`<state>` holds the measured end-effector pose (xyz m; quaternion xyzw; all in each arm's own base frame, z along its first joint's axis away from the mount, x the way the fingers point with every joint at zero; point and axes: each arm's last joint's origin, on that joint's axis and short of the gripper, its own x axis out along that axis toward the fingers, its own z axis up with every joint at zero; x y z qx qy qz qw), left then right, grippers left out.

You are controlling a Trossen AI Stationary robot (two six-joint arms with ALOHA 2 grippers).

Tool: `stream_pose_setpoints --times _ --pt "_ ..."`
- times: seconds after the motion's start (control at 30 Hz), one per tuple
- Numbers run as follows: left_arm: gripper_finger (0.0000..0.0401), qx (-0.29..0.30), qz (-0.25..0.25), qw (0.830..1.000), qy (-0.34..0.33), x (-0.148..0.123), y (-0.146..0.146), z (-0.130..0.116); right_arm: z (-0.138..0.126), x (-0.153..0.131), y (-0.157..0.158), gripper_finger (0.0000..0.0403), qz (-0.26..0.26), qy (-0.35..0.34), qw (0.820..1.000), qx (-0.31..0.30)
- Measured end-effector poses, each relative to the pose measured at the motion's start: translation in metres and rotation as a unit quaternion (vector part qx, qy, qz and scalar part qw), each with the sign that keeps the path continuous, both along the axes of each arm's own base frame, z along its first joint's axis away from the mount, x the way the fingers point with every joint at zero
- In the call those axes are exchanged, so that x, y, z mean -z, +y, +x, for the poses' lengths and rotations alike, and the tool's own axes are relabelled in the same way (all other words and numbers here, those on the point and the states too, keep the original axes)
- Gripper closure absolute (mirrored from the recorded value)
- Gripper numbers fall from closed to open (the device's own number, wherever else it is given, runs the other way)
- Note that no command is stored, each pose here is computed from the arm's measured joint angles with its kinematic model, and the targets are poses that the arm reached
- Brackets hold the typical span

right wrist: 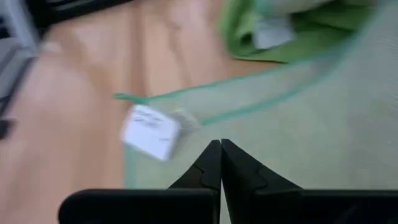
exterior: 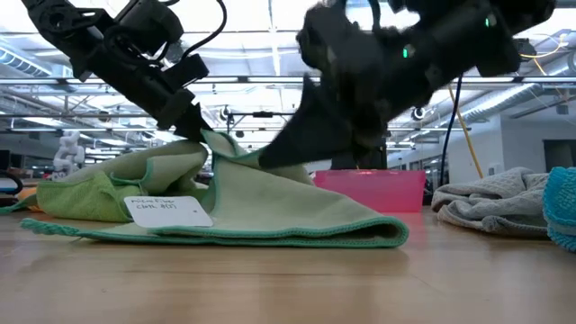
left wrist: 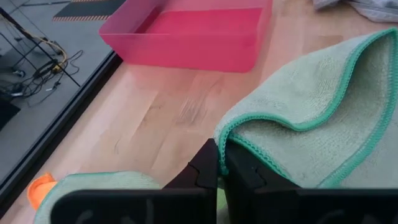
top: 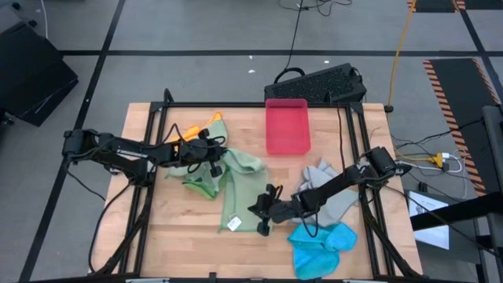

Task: Fold microfiber towels
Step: Fold the right light green microfiber cloth

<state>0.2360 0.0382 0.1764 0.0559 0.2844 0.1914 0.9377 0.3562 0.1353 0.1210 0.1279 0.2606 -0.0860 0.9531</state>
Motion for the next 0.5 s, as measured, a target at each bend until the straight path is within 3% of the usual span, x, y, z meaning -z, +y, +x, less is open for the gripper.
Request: stream_pose_setpoints --times 0.27,0.5 --pt "0.0395 0.000 -0.001 1.000 -0.003 -0.001 0.000 0.000 -0.005 0.028 -0.006 0.0403 0.023 0.069 0.997 0.019" --pt "0.0377 -0.010 -0.051 0.998 -0.024 0.000 -0.003 0.001 -0.011 0.030 0.003 0.0403 0.073 0.103 0.992 0.009"
